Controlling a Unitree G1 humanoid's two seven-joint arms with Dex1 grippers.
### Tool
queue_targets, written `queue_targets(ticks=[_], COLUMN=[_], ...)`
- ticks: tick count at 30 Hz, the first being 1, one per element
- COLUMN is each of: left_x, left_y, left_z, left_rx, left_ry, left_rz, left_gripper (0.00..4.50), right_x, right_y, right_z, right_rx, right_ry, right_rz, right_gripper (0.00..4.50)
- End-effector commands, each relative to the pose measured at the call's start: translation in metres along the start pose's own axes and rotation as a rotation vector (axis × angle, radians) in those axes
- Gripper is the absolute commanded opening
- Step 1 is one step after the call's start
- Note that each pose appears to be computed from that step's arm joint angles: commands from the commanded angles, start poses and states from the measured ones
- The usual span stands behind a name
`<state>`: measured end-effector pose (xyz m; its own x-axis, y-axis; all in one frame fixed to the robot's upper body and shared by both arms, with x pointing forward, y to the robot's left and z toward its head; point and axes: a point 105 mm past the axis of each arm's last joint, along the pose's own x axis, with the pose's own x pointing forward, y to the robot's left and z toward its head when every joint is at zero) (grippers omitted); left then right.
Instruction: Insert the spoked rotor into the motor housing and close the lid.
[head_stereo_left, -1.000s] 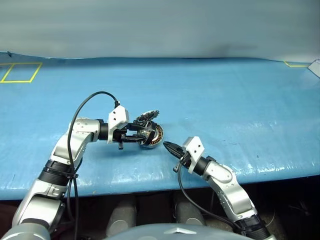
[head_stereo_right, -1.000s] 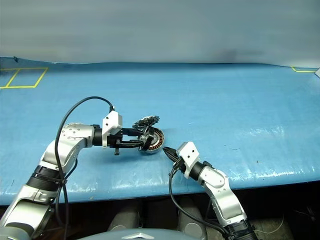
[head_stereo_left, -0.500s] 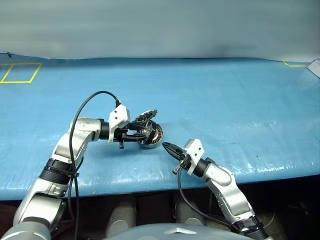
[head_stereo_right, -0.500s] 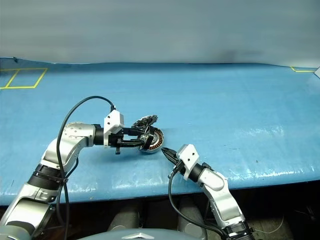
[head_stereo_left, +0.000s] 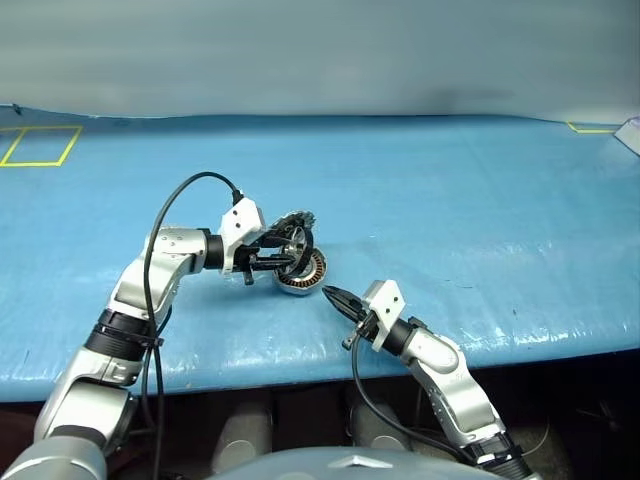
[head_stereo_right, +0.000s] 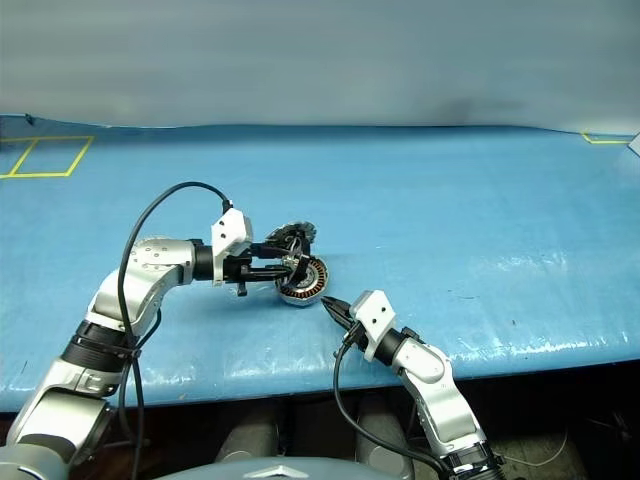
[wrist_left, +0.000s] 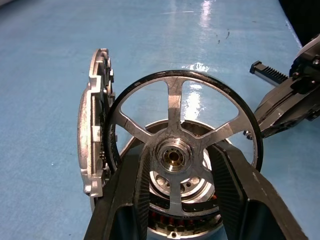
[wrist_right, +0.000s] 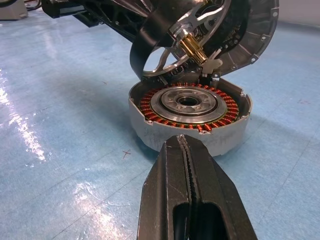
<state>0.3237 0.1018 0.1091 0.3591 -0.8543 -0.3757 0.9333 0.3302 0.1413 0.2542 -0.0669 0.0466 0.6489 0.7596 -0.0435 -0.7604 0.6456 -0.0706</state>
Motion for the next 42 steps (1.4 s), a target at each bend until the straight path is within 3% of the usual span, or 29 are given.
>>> queue_targets(ticks=[1,17,42], left_x=[0.002,0.0,0.001], left_y=[0.003,-0.002,0.014], left_z=[0.009,0.0,0.021], left_rx=[0.068,0.132,0.239], left_ry=[-0.004,0.08,0.118], left_rz=[0.007,-0.07,-0.12], left_gripper=[1.55,1.55,1.55], right_x=[0.0,-0.001,0.001], right_y=[-0.001,-0.002,0.002], right_z=[0.01,0.005,0.001], right_rx=[-0.015,0.001,0.011], right_ry=[-0.041,-0.027,-0.029], right_rz=[-0.012,-0.03,-0.046], right_gripper=[0.0,0.0,0.0])
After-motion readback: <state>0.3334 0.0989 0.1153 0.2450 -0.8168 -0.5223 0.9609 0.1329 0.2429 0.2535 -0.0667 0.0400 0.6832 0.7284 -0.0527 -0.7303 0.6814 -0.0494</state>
